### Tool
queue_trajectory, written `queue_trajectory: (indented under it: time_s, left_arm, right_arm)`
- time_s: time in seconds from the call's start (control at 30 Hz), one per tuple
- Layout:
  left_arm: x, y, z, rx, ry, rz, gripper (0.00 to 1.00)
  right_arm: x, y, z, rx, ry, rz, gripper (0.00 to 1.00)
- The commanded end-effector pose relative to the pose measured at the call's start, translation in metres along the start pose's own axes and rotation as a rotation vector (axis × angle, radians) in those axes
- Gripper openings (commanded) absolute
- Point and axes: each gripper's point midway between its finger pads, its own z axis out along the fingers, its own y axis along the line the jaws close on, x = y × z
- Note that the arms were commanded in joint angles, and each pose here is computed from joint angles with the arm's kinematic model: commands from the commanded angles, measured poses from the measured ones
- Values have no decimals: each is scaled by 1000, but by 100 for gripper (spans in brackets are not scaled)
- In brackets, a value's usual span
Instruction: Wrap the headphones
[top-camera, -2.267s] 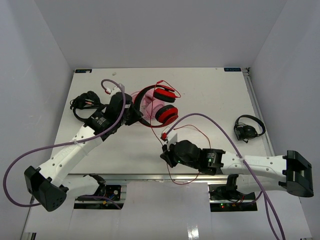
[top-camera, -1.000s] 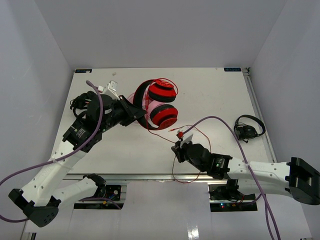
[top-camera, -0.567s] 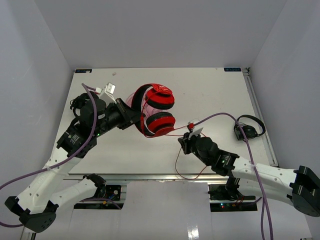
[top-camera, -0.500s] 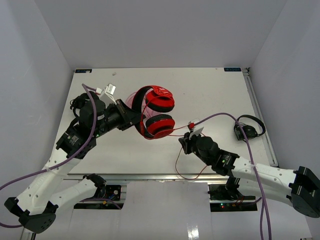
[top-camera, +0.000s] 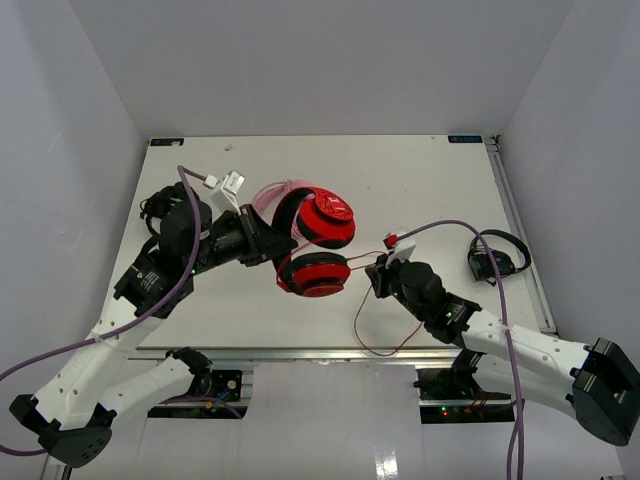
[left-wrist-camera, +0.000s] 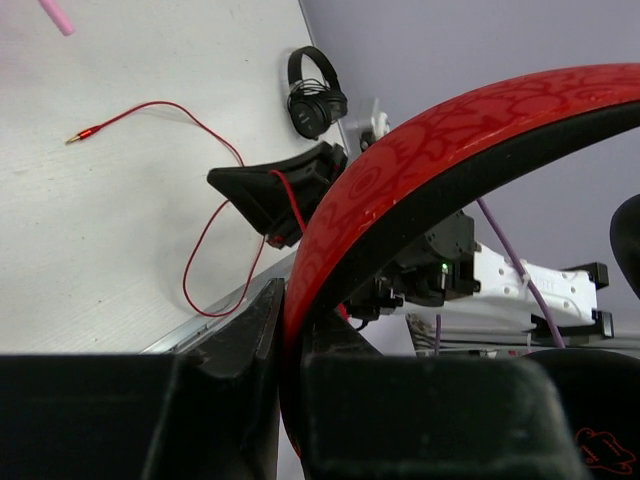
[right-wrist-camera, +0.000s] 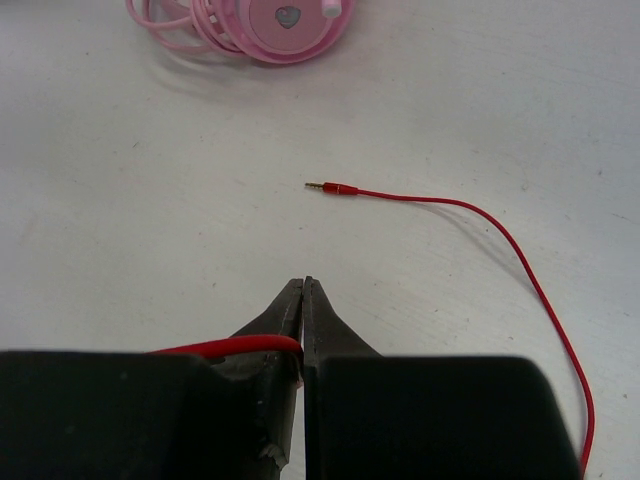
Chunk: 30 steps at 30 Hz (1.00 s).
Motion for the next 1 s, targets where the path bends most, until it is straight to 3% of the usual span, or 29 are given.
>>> queue_trajectory:
  time_s: [0.0,0.3,0.6,0.7,0.97]
  left_arm:
    - [6,-39,-15,210,40,79,0]
    - [31,-48,-21,331,159,150,0]
    - [56,-50,-33,442,260,254,0]
    - [61,-36,-28,408,274,290,0]
    - [61,35,0,98,268,379,0]
  right_arm:
    - [-24,0,11,-17,-48,21,8]
    - [-31,-8,26,-18,-27,30,8]
    - [-71,-31,46,-17,-43,57,8]
    - [-87,-30,53,-32,-29,42,8]
    - [-152,-35,45,-29,-27,-39,8]
